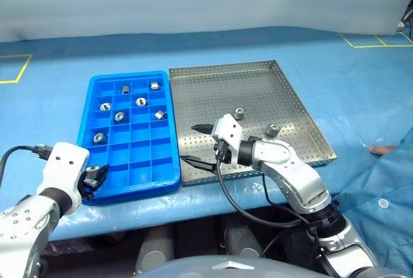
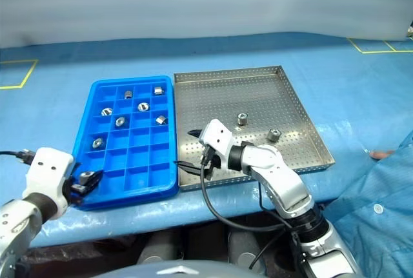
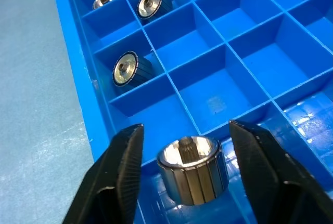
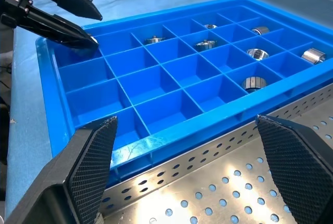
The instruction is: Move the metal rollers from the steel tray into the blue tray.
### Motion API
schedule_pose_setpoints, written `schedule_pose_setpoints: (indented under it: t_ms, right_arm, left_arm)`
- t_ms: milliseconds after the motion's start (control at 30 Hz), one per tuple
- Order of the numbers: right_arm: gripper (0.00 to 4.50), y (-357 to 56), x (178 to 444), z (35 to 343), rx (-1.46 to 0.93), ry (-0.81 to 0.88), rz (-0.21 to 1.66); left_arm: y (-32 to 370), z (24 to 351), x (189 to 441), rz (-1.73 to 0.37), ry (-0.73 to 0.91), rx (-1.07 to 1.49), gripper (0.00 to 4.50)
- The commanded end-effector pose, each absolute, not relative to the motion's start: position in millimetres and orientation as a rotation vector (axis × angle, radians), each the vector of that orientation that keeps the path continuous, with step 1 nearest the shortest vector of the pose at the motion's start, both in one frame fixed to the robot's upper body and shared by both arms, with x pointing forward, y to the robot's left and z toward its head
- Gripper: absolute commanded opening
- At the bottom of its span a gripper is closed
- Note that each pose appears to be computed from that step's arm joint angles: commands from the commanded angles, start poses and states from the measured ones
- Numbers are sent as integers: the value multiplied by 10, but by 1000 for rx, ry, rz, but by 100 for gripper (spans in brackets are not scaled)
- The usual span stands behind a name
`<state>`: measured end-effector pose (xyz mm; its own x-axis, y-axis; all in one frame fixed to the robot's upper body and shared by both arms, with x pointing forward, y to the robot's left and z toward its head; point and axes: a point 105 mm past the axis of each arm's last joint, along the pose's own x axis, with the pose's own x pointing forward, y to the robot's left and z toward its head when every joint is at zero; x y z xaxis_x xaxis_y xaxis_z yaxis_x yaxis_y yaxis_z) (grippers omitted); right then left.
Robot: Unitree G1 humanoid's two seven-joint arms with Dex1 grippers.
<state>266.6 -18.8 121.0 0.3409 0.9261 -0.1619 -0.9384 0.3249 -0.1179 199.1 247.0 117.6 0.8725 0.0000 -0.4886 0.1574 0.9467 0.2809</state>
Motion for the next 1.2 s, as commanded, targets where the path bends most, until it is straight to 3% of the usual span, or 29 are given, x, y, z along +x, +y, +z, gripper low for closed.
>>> schedule_pose_setpoints:
  t_ms: [33,267,367,500,667,1200]
  right_arm:
    - [450,-198,2671,1368,-210,1,1209]
    - [450,-532,2939,1388,-303,11,982]
    - [450,-680,2997,1352,-380,37,921]
    - [450,-845,3018,1359,-451,48,855]
    - [450,-935,2942,1315,-452,66,803]
    - [450,-1018,2843,1279,-431,81,730]
  left_arm:
    - [2354,1364,2059,-124,405,317,366]
    - [1731,1830,2375,-411,84,228,366]
    - [1367,1869,2584,-572,33,180,366]
    - [918,1702,2906,-755,80,209,366]
    - [678,1387,3158,-859,184,248,366]
    - [454,927,3360,-950,331,241,366]
